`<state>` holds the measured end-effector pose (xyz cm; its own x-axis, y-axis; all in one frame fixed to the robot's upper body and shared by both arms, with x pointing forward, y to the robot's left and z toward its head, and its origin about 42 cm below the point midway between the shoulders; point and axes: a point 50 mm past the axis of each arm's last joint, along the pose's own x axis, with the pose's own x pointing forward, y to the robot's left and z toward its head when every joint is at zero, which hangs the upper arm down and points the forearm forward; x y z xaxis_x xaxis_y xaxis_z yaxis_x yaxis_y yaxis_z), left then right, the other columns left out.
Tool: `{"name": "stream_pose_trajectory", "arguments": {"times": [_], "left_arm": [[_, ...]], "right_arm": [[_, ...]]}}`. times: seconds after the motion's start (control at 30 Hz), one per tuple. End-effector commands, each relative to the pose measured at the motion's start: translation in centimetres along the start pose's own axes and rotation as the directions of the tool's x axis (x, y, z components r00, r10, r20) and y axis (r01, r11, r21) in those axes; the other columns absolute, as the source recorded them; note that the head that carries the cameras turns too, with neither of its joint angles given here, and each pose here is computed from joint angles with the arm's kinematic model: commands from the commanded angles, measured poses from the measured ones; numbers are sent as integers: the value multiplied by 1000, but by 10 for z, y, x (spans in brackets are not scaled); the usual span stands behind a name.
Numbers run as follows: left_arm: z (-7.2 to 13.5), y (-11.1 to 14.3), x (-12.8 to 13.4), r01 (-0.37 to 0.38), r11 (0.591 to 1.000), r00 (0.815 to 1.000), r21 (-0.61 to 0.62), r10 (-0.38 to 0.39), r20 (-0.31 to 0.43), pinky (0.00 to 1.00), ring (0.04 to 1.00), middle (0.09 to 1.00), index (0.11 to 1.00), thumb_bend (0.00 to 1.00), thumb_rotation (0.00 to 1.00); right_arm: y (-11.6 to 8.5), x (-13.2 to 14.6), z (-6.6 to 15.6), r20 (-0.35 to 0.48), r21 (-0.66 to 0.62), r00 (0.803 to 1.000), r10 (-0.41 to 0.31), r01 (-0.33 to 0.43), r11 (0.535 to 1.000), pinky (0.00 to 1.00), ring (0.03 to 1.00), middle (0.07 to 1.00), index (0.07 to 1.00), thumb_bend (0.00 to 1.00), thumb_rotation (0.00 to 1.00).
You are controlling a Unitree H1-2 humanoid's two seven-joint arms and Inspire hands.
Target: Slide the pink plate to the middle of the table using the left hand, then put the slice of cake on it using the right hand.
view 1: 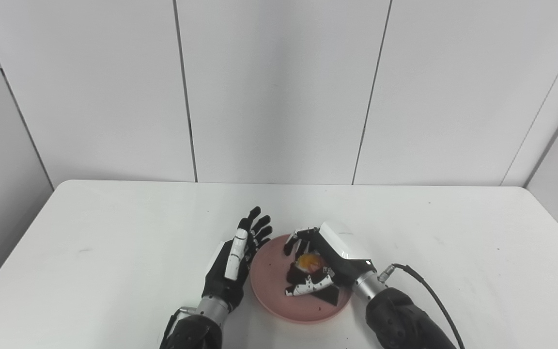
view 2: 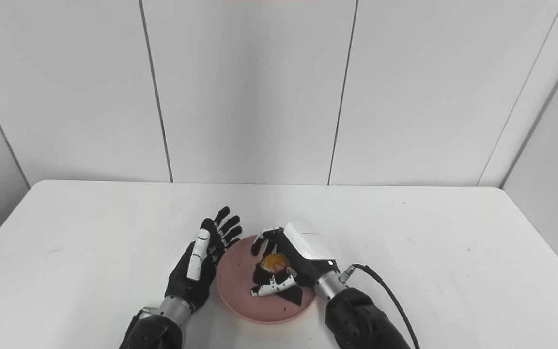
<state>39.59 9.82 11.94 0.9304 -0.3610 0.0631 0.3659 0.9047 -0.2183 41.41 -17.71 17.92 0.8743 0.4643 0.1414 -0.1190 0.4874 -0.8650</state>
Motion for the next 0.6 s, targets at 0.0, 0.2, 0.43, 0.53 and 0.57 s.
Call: {"name": "stream_pose_trajectory", "arguments": {"times": [0.0, 0.2, 0.43, 0.53, 0.57], "left_arm": [[-31, -3, -15, -20, 999, 995, -30, 17, -101, 935, 940, 949, 952, 696, 1000], [-31, -3, -14, -18, 999, 995, -34, 15, -100, 925, 946, 955, 955, 695, 1000], [-30, -2, -14, -18, 999, 995, -36, 14, -101, 919, 948, 962, 970, 702, 1000], [-30, -2, -14, -18, 999, 995, -35, 14, -97, 910, 947, 961, 963, 691, 1000], [-30, -2, -14, -18, 999, 995, -37, 14, -97, 912, 949, 962, 961, 692, 1000]], "right_arm": [[-18, 11, 7, 91, -19, 994, -67, 69, 997, 312, 401, 438, 518, 517, 0], [-16, 6, 4, 142, -15, 985, -98, 102, 995, 546, 666, 698, 669, 575, 135], [-21, -6, 11, 170, 44, 979, -112, 106, 993, 864, 964, 984, 967, 678, 602], [-22, -12, 12, 176, 72, 977, -121, 110, 991, 922, 995, 998, 978, 695, 642], [-23, -14, 12, 176, 78, 977, -122, 110, 991, 926, 998, 999, 980, 696, 642]]}}
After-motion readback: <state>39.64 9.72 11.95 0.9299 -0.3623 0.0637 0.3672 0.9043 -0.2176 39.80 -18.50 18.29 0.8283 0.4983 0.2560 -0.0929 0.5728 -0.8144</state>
